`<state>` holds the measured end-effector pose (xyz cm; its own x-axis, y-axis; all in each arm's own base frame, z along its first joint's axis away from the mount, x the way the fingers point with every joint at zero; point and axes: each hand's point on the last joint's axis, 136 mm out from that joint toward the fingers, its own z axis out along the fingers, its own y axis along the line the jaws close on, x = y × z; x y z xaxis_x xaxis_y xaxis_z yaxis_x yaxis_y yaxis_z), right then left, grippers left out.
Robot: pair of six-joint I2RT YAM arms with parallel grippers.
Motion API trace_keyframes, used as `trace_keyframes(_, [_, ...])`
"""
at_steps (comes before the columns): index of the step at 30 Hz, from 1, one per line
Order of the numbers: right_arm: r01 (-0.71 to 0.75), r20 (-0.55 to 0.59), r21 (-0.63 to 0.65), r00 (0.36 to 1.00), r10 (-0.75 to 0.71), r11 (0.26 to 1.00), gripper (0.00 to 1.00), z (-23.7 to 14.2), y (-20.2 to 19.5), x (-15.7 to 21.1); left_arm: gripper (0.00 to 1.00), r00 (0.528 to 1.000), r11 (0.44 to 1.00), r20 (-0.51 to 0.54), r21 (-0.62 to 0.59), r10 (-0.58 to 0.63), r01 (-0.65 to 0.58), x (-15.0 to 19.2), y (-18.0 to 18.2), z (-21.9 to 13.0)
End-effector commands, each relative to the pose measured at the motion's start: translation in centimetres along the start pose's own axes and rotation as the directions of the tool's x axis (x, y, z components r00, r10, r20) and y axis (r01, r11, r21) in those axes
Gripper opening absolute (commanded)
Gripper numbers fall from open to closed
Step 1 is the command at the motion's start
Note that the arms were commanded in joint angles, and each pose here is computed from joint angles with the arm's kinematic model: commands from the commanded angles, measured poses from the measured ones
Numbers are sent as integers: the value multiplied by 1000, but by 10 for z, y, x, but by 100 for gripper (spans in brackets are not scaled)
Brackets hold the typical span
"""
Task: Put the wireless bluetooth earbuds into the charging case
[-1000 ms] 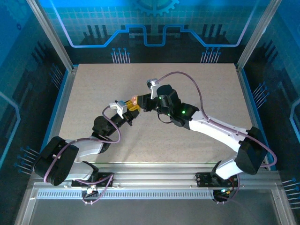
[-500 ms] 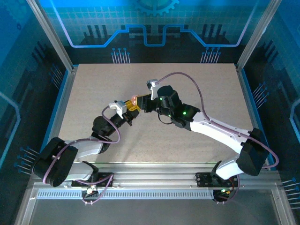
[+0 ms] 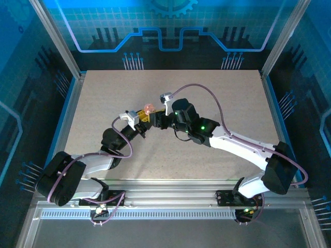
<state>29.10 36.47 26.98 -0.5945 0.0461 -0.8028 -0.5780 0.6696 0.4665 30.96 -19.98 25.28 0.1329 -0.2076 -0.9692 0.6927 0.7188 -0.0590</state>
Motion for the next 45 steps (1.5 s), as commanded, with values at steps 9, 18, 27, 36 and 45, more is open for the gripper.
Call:
trace_keyframes(9, [27, 101, -23, 995, -24, 999, 57, -34, 15, -31, 24, 998, 999, 60, 4, 34, -34, -17, -3, -3])
trace_keyframes(18, [-31, 58, 22, 998, 30, 999, 60, -36, -4, -34, 24, 997, 999, 61, 18, 37, -38, -17, -6, -4])
trace_keyframes(27, [-59, 9, -8, 998, 60, 998, 60, -22, -7, -25, 24, 997, 999, 64, 20, 42, -43, -18, -7, -4])
trace_keyframes(36, [-73, -10, 8, 997, 73, 997, 59, -16, -14, -21, 24, 997, 999, 67, 20, 43, -45, -20, -7, -4])
trace_keyframes(45, [-94, -10, 45, 995, 94, 995, 56, -12, -25, -16, 24, 996, 999, 72, 25, 45, -46, -21, -8, -4])
